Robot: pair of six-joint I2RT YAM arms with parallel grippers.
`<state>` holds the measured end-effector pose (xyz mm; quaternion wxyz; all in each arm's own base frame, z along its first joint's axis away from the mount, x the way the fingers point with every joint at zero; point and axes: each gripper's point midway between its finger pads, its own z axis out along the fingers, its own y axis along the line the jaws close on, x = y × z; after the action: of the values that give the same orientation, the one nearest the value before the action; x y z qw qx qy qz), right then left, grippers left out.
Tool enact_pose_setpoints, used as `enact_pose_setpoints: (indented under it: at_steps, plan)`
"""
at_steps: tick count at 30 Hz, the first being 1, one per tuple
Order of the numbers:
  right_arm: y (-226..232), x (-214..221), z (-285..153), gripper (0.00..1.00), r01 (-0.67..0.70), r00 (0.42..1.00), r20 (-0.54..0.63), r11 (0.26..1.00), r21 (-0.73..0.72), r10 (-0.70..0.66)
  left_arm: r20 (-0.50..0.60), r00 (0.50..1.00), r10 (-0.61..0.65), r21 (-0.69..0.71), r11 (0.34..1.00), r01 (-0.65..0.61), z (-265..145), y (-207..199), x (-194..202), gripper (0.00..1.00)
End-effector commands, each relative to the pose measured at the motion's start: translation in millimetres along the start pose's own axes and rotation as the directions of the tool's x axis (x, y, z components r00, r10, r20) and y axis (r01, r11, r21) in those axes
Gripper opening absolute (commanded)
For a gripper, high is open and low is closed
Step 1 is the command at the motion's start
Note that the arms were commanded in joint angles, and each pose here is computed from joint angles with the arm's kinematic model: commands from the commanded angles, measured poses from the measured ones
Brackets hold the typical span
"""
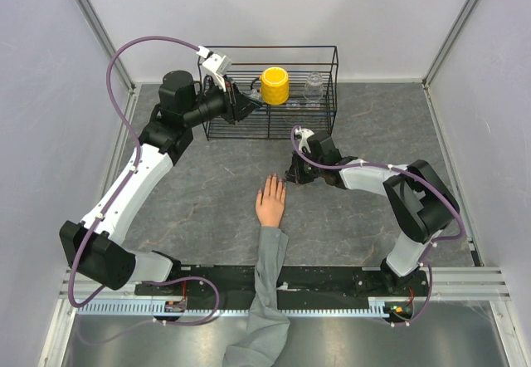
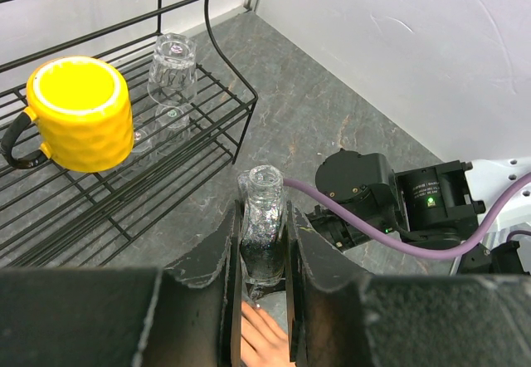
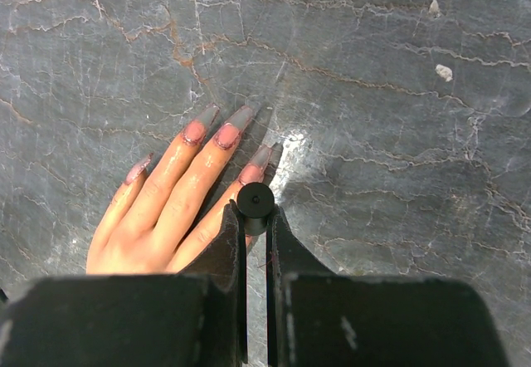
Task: Paint the nails
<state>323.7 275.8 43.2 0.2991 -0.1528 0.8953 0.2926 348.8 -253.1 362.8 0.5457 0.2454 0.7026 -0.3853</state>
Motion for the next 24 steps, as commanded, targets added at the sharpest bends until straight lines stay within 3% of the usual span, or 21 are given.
enact_pose_setpoints:
  at_steps: [1,24]
  plan:
    - [10.2,-17.3,2.3,0.00,0.017,0.999,0.035,0.999,-0.032,-0.016,0.052,0.998,0.024,0.027,0.999,-0.026,-2.8,-8.9,-23.5,0.02]
    - [12.4,-16.5,4.6,0.00,0.016,0.999,0.030,0.999,-0.039,-0.015,0.048,0.999,0.018,0.024,1.000,-0.019,-5.3,-7.3,-22.0,0.02]
